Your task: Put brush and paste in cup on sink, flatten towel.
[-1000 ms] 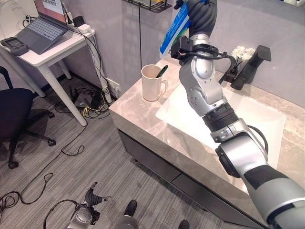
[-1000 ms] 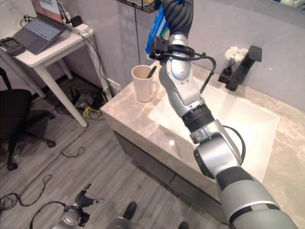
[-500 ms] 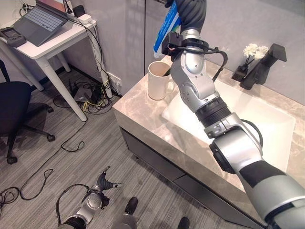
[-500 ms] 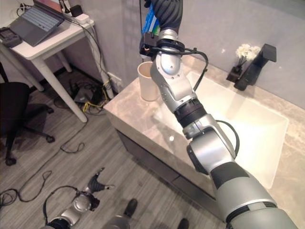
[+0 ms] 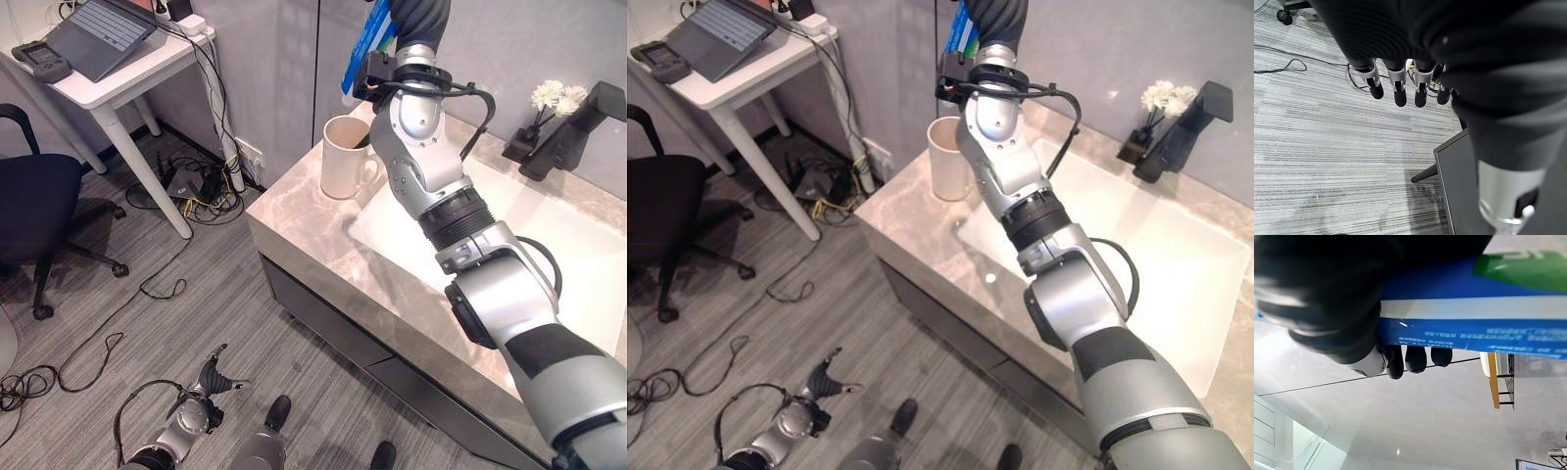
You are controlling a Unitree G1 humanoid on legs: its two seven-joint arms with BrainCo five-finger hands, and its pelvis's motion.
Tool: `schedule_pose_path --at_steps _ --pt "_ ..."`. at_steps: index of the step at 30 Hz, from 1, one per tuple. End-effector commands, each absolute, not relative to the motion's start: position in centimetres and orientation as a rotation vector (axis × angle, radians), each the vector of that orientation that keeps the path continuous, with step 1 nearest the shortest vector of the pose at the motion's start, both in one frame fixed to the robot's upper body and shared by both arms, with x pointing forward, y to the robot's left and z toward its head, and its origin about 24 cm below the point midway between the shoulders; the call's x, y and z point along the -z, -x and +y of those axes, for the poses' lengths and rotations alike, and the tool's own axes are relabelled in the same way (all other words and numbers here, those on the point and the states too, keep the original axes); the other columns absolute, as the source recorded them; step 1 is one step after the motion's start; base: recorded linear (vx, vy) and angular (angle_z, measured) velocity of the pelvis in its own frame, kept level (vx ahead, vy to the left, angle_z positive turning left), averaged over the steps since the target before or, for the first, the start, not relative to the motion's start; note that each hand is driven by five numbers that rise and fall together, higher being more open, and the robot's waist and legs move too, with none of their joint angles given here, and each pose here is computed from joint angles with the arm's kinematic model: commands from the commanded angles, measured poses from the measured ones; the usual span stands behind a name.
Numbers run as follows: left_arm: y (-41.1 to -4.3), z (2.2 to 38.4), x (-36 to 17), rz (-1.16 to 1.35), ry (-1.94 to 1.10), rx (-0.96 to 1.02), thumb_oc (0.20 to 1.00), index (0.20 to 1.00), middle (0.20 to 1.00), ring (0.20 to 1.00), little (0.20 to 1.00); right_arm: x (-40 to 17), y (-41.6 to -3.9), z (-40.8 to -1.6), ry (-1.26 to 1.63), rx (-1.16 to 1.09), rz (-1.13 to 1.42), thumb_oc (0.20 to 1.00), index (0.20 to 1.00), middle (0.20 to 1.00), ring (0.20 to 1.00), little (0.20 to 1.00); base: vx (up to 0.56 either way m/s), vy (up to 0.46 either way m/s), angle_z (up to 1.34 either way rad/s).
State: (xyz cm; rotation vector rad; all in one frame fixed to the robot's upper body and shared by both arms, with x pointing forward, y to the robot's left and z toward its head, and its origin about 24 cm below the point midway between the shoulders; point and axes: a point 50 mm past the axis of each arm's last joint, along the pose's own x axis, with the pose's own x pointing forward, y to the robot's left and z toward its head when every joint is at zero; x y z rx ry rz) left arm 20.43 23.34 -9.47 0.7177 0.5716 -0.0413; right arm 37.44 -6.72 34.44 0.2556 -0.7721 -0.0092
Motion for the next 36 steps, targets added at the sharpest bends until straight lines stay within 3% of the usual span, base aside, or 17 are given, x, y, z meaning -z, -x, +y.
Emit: schedule_pose_path --at_steps 1,36 --pt "-21.6 24.1 8.3 0.512 -0.742 0.031 1.000 1.000 1.000 1.000 1.000 -38.5 -35.5 -6.8 -0.208 -0.055 -0.947 0.200 0.200 0.200 0.200 0.200 0.00 0.000 0.00" --pt "-22.6 24.3 6.9 0.436 -0.753 0.042 1.000 1.000 1.000 1.000 1.000 -35.5 -37.0 -5.9 -0.196 -0.076 -0.830 0.200 0.200 0.200 0.200 0.200 -0.01 0.000 -0.01"
